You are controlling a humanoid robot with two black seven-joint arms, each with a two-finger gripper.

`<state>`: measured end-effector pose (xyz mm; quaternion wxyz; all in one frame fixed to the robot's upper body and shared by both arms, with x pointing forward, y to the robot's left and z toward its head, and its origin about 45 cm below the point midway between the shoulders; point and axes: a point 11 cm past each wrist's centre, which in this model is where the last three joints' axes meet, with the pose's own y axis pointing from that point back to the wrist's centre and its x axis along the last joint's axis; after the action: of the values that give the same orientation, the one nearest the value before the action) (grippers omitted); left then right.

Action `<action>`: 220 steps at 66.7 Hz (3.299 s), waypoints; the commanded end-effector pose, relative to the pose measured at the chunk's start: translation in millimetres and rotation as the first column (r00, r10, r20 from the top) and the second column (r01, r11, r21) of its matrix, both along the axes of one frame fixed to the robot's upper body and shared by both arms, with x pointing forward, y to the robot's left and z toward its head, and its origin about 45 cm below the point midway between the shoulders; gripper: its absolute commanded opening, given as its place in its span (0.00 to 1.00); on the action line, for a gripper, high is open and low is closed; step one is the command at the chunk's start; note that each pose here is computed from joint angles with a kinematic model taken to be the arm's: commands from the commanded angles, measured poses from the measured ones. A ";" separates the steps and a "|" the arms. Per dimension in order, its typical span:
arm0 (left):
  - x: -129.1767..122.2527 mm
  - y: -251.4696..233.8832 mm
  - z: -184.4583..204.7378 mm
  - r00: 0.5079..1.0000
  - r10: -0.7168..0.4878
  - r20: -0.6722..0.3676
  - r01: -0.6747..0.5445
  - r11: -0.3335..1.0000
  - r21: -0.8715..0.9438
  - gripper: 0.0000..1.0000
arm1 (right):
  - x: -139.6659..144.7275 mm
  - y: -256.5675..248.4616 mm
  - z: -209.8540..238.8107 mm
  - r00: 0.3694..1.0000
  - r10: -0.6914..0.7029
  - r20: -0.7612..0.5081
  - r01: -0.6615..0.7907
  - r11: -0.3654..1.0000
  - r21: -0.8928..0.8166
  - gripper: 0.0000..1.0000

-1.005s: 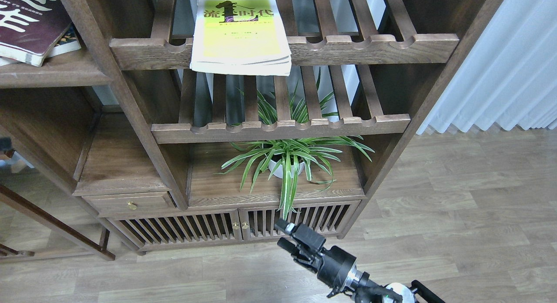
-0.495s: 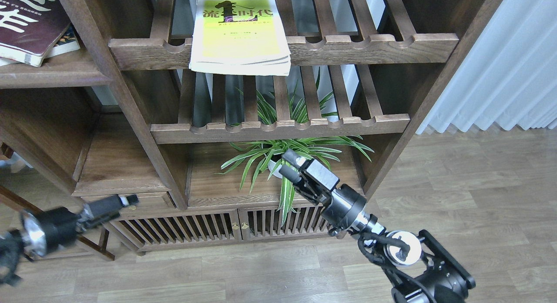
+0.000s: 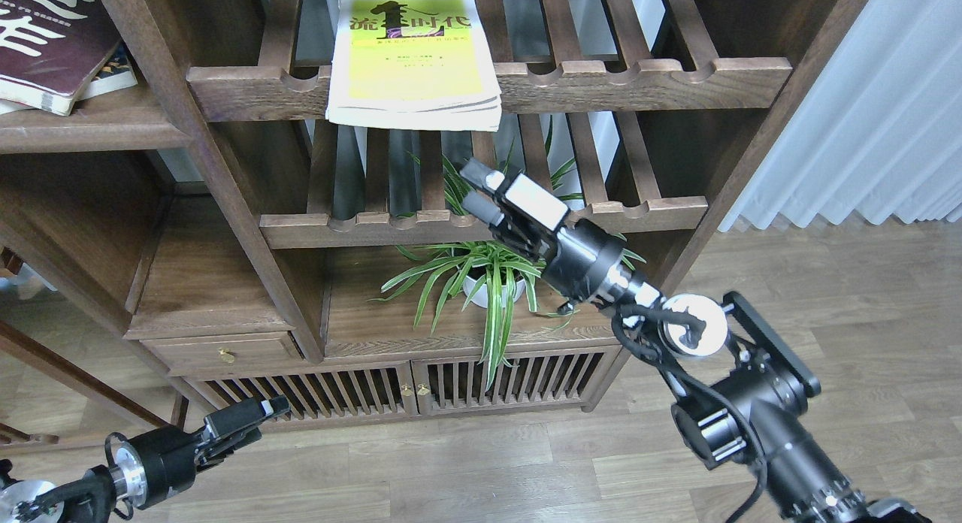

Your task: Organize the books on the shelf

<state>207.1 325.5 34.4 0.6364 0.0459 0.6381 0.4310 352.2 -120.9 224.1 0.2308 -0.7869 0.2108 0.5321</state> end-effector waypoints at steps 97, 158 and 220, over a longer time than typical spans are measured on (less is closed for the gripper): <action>-16.4 10.5 -14.0 0.999 0.023 -0.041 -0.022 0.999 0.030 0.99 | 78.1 5.2 68.9 0.991 -0.137 -0.001 0.133 0.960 -0.247 0.82; -17.6 14.0 -16.2 0.998 0.034 -0.045 -0.032 0.999 0.039 0.99 | 80.7 -8.8 107.0 0.985 -0.107 0.135 0.122 0.987 -0.103 0.03; -17.1 10.9 -17.8 0.998 0.032 -0.046 -0.031 0.999 0.033 0.99 | 59.4 -101.2 15.5 0.974 -0.222 0.047 0.224 0.906 -0.359 0.99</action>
<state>190.5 339.0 17.7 0.6136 0.0561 0.6448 0.4522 422.9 -197.3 268.8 0.1663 -0.8039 0.3601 0.4432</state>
